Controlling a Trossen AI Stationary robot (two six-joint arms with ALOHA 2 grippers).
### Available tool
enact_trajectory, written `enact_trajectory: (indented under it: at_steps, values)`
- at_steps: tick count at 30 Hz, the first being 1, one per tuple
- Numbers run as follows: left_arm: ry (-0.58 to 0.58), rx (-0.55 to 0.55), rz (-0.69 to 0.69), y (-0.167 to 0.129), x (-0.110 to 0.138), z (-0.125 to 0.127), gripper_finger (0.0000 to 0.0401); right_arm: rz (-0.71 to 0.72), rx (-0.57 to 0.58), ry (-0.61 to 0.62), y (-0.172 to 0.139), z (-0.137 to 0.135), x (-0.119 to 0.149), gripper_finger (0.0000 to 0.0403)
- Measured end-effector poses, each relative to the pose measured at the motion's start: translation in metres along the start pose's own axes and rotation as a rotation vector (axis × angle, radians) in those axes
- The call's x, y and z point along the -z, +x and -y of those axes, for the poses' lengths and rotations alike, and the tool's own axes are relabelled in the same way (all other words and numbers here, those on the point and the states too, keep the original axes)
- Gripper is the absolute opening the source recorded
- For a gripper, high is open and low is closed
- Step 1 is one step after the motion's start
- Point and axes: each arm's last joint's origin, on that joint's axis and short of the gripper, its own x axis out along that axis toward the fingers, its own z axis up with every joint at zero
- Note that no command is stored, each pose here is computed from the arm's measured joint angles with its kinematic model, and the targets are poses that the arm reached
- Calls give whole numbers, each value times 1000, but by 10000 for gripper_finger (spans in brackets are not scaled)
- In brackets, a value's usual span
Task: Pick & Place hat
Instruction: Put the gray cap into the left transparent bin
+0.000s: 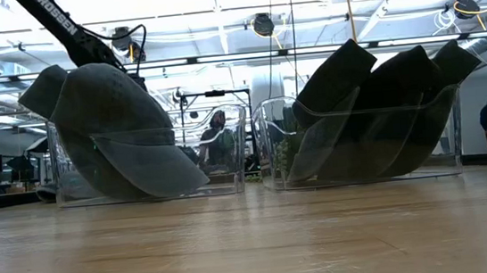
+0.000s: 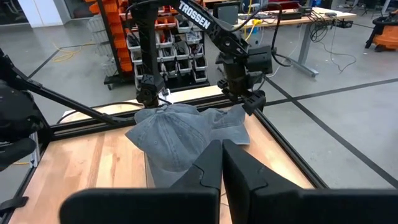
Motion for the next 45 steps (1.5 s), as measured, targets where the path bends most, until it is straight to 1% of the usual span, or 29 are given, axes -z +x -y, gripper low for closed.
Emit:
enact_trajectory:
  at_steps: [3, 5, 8, 10, 12, 14, 17, 19, 20, 22, 25, 29, 34, 39, 42, 45]
  values:
    - [-11, -20, -17, 5, 1, 0, 346, 0, 0, -1, 0, 0, 0, 0]
    - [-9, -33, -43, 9, 3, 0, 335, 0, 1, -10, 0, 0, 0, 0]
    - [-13, -37, -78, 10, 5, -1, 304, 0, 2, -28, 0, 0, 0, 0]
    - [-14, -35, -82, 10, 5, -1, 274, 0, 2, -29, 0, 0, 0, 0]
    - [-15, -30, -79, 10, 5, -1, 235, 1, 2, -34, 0, 0, 0, 0]
    - [-17, -10, -82, 11, 3, -1, 187, 0, 2, -49, 0, 0, 0, 0]
    - [3, 17, -75, 11, 2, 1, 100, 0, 3, -55, 0, 0, 0, 0]
    - [22, 57, -77, 11, 1, 4, 37, 1, 5, -56, 0, 0, 0, 0]
    - [28, 79, -76, 10, 1, 5, 20, 0, 5, -56, 0, 0, 0, 0]
    - [17, 121, -61, 3, 0, 7, 16, 0, 6, -56, 0, 0, 0, 0]
    - [3, 176, -5, -16, -1, 9, 10, 1, 6, -56, 0, 0, 0, 0]
    - [-5, 272, 95, -55, -4, 5, 8, 1, 7, -53, 0, 0, 0, 0]
    - [-22, 383, 197, -100, -1, -8, 6, 1, 17, -46, 0, 2, 0, 0]
    - [-42, 437, 249, -135, 5, -21, 6, 3, 41, -43, 1, 7, -1, 0]
    - [-49, 474, 300, -158, 7, -26, 6, 9, 53, -37, 1, 9, -2, 0]
    - [-49, 517, 349, -180, 7, -28, 6, 22, 57, -5, 1, 10, -3, 0]
